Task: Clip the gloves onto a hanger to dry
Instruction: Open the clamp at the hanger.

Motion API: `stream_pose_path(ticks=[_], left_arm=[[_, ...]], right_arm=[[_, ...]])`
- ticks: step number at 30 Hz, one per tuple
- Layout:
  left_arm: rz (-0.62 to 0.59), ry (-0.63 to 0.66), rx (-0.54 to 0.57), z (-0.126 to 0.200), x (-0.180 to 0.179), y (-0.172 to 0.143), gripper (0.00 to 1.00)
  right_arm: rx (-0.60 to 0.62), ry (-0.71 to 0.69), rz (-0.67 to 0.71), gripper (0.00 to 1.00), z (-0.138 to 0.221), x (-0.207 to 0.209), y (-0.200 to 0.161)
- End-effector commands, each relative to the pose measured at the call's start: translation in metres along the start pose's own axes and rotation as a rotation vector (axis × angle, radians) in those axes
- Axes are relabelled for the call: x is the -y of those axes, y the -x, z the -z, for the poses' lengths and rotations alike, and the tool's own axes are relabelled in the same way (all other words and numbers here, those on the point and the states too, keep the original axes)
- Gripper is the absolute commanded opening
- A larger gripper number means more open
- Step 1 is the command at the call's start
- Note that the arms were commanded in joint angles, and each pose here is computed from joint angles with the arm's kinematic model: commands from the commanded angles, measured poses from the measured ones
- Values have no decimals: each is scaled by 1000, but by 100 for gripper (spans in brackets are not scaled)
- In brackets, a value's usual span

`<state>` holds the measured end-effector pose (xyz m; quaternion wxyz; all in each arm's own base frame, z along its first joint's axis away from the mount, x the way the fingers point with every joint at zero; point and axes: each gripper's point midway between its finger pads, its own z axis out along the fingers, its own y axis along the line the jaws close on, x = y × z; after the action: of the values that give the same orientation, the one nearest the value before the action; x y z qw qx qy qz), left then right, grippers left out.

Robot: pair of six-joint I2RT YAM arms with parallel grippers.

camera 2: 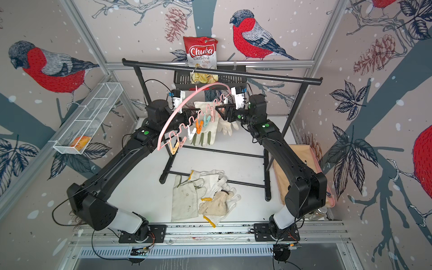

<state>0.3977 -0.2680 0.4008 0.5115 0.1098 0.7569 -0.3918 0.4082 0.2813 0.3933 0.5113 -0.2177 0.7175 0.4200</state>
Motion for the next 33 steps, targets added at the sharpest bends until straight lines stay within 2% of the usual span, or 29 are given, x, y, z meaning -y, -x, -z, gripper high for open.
stream_pose_path(ticks=[1, 15, 33], left_arm=[[-24, -6, 27, 2, 5, 8, 0], [-26, -7, 26, 2, 5, 7, 0], [-24, -3, 24, 3, 5, 6, 0]], right_arm=[[14, 29, 14, 60, -2, -7, 7], [4, 34, 18, 56, -5, -7, 5], [-3, 39, 22, 34, -4, -8, 3]])
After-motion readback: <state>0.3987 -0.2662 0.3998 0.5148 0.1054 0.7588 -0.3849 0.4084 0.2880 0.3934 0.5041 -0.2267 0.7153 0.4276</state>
